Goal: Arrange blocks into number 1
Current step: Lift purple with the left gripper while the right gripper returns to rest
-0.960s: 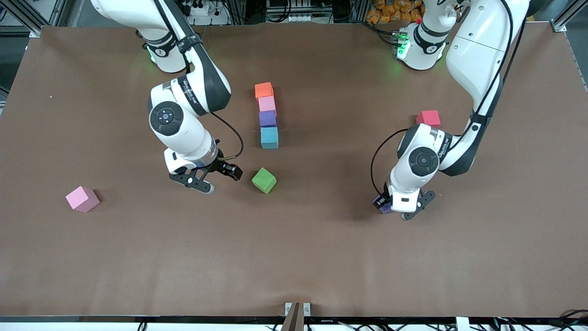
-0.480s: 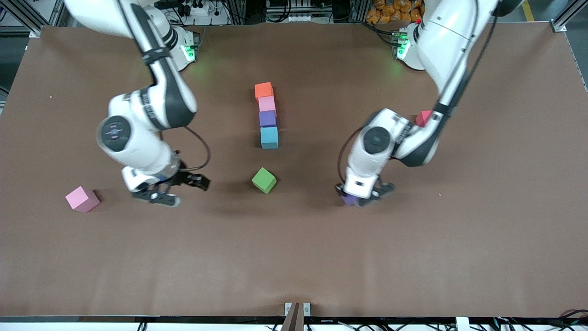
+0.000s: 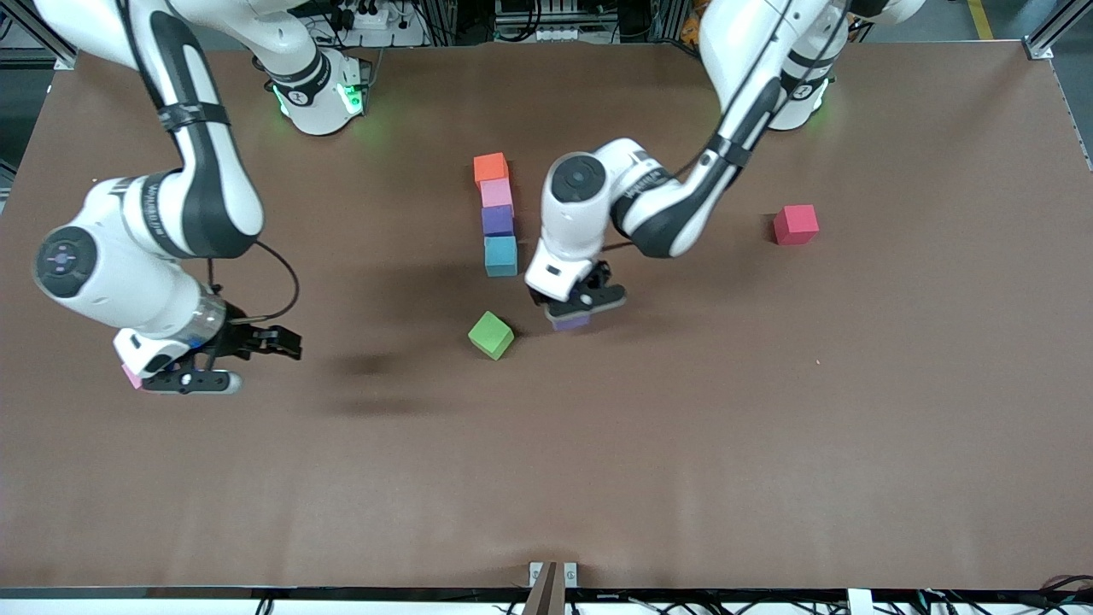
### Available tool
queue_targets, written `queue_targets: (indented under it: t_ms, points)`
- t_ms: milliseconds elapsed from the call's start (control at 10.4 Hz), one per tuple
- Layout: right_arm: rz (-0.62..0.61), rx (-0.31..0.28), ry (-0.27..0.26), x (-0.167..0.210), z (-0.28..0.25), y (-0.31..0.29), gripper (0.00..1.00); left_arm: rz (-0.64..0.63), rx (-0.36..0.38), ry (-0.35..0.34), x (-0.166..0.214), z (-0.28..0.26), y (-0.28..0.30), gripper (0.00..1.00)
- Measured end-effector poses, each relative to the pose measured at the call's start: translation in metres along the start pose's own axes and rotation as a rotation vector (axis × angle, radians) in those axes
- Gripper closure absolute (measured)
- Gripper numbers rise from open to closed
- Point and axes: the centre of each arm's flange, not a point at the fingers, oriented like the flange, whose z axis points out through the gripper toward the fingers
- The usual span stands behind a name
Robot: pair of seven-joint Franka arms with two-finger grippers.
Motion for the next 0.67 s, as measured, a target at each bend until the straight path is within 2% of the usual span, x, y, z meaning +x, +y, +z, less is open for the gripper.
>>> queue_targets:
  t_ms: [288, 480, 672]
  points:
    - [-0.056, -0.070, 0.072, -0.001, -0.049, 0.022, 0.06, 0.053, -0.020, -0.007, -0.023, 0.011, 0.029, 0.38]
    - [-0.079, -0.071, 0.121, -0.008, -0.089, 0.044, 0.05, 0.073, -0.025, -0.013, -0.031, 0.022, 0.041, 0.38]
    - [-0.064, -0.067, 0.137, -0.016, -0.116, 0.057, 0.02, 0.087, -0.021, -0.024, -0.041, 0.037, 0.049, 0.38]
